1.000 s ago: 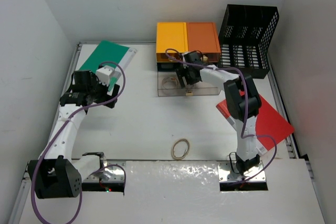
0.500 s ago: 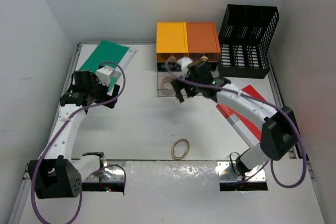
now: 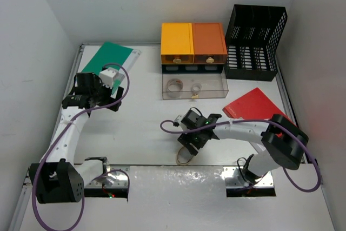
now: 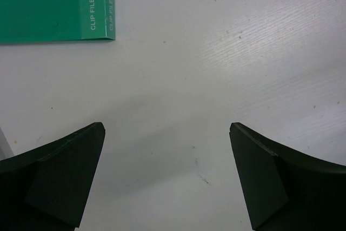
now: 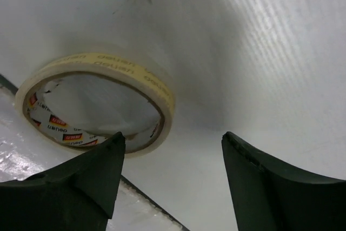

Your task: Organize the desk

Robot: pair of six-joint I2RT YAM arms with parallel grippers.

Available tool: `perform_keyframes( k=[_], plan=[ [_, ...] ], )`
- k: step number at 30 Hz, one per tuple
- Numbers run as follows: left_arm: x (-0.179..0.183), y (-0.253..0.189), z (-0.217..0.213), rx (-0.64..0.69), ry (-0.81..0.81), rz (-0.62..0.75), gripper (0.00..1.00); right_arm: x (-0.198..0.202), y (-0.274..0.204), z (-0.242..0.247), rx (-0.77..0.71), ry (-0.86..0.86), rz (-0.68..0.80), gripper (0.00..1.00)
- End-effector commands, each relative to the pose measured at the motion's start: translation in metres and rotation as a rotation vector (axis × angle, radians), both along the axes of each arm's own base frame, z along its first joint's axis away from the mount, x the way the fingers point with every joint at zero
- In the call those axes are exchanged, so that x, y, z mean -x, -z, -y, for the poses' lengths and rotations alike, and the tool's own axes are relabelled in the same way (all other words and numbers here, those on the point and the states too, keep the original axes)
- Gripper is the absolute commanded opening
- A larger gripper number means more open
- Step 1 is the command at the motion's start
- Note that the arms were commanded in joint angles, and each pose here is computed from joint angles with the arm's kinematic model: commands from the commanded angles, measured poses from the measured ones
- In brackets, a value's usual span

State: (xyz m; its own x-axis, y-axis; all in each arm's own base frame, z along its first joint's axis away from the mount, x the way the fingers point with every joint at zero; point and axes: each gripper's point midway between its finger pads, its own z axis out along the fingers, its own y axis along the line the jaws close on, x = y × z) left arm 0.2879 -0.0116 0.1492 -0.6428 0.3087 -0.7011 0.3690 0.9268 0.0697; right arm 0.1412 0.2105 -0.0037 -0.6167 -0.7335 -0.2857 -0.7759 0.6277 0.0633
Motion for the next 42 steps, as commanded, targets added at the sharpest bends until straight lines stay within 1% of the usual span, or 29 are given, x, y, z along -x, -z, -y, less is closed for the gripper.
perform_keyframes(
  k=[1, 2, 3, 4, 5, 6, 7, 10, 11, 13, 14, 15, 18, 19, 22, 23, 24, 25, 26, 28, 29, 30, 31, 33, 34, 35, 37, 38, 42],
  plan=[
    [-0.007, -0.005, 0.001, 0.016, 0.002, 0.036, 1.00, 0.002, -0.006, -0.011, -0.084, 0.027, 0.022, 0.69],
    [-0.007, -0.006, 0.001, 0.018, 0.000, 0.037, 1.00, -0.001, -0.004, -0.015, -0.103, 0.032, 0.037, 0.68],
    [-0.007, -0.006, 0.001, 0.018, 0.000, 0.037, 1.00, 0.001, 0.005, -0.010, -0.082, 0.039, 0.031, 0.63],
    [-0.007, -0.006, 0.001, 0.017, -0.001, 0.037, 1.00, -0.002, 0.008, -0.013, -0.091, 0.044, 0.041, 0.61],
    [-0.007, -0.006, 0.001, 0.017, -0.001, 0.037, 1.00, -0.002, 0.017, -0.011, -0.067, 0.048, 0.034, 0.56],
    [-0.007, -0.007, 0.001, 0.017, -0.001, 0.038, 1.00, -0.004, 0.019, -0.012, -0.066, 0.054, 0.038, 0.56],
    [-0.007, -0.007, 0.000, 0.016, -0.004, 0.037, 1.00, -0.007, 0.021, -0.015, -0.070, 0.058, 0.041, 0.50],
    [-0.006, -0.007, -0.001, 0.007, -0.005, 0.039, 1.00, -0.011, 0.027, -0.016, -0.048, 0.065, 0.050, 0.39],
    [-0.005, -0.008, -0.001, 0.005, -0.006, 0.041, 1.00, -0.012, 0.028, -0.014, -0.039, 0.064, 0.053, 0.24],
    [-0.004, -0.007, -0.002, 0.000, -0.006, 0.039, 1.00, -0.020, 0.021, -0.010, -0.010, 0.075, 0.093, 0.05],
    [-0.003, -0.008, -0.001, -0.001, -0.003, 0.043, 1.00, -0.025, 0.016, -0.010, -0.006, 0.076, 0.119, 0.00],
    [-0.003, -0.007, -0.002, -0.002, -0.004, 0.041, 1.00, -0.037, 0.006, -0.009, 0.006, 0.077, 0.177, 0.00],
    [-0.004, -0.008, -0.002, -0.002, -0.005, 0.047, 1.00, -0.070, -0.040, -0.017, -0.018, 0.087, 0.334, 0.00],
    [-0.004, -0.008, -0.002, -0.001, -0.006, 0.047, 1.00, -0.085, -0.062, -0.018, -0.038, 0.116, 0.409, 0.00],
    [-0.005, -0.011, -0.001, 0.005, -0.005, 0.053, 1.00, -0.134, -0.129, -0.024, -0.164, 0.220, 0.557, 0.00],
    [-0.004, -0.011, -0.001, 0.007, -0.004, 0.051, 1.00, -0.157, -0.142, -0.008, -0.177, 0.292, 0.592, 0.00],
    [-0.003, -0.011, 0.000, 0.006, -0.002, 0.053, 1.00, -0.174, -0.156, -0.004, -0.215, 0.333, 0.630, 0.00],
    [-0.003, -0.012, 0.000, 0.005, -0.001, 0.056, 1.00, -0.189, -0.163, 0.009, -0.214, 0.386, 0.656, 0.00],
    [-0.003, -0.013, 0.000, 0.004, 0.000, 0.058, 1.00, -0.215, -0.178, 0.033, -0.210, 0.486, 0.698, 0.00],
    [-0.001, -0.015, -0.001, -0.001, 0.000, 0.063, 1.00, -0.246, -0.187, 0.056, -0.169, 0.575, 0.734, 0.00],
    [-0.001, -0.015, -0.001, -0.002, 0.001, 0.065, 1.00, -0.261, -0.188, 0.078, -0.141, 0.638, 0.744, 0.00],
    [-0.001, -0.017, -0.002, -0.005, 0.000, 0.070, 1.00, -0.270, -0.185, 0.086, -0.119, 0.659, 0.736, 0.00],
    [0.000, -0.017, -0.002, -0.007, -0.001, 0.071, 1.00, -0.289, -0.180, 0.097, -0.092, 0.690, 0.727, 0.00],
    [0.000, -0.017, -0.002, -0.009, -0.001, 0.073, 1.00, -0.308, -0.168, 0.111, -0.027, 0.717, 0.700, 0.00],
    [0.000, -0.017, -0.002, -0.009, -0.001, 0.072, 1.00, -0.310, -0.173, 0.110, -0.034, 0.718, 0.708, 0.00],
    [0.000, -0.017, -0.002, -0.009, -0.004, 0.071, 1.00, -0.317, -0.157, 0.116, -0.007, 0.728, 0.682, 0.00],
    [0.000, -0.017, -0.003, -0.012, -0.005, 0.071, 1.00, -0.327, -0.148, 0.124, -0.003, 0.759, 0.664, 0.00],
    [0.000, -0.016, -0.003, -0.013, -0.006, 0.070, 1.00, -0.329, -0.131, 0.127, 0.020, 0.763, 0.632, 0.00],
    [0.001, -0.015, -0.004, -0.017, -0.006, 0.067, 1.00, -0.334, -0.098, 0.139, 0.056, 0.801, 0.566, 0.00]
  ],
)
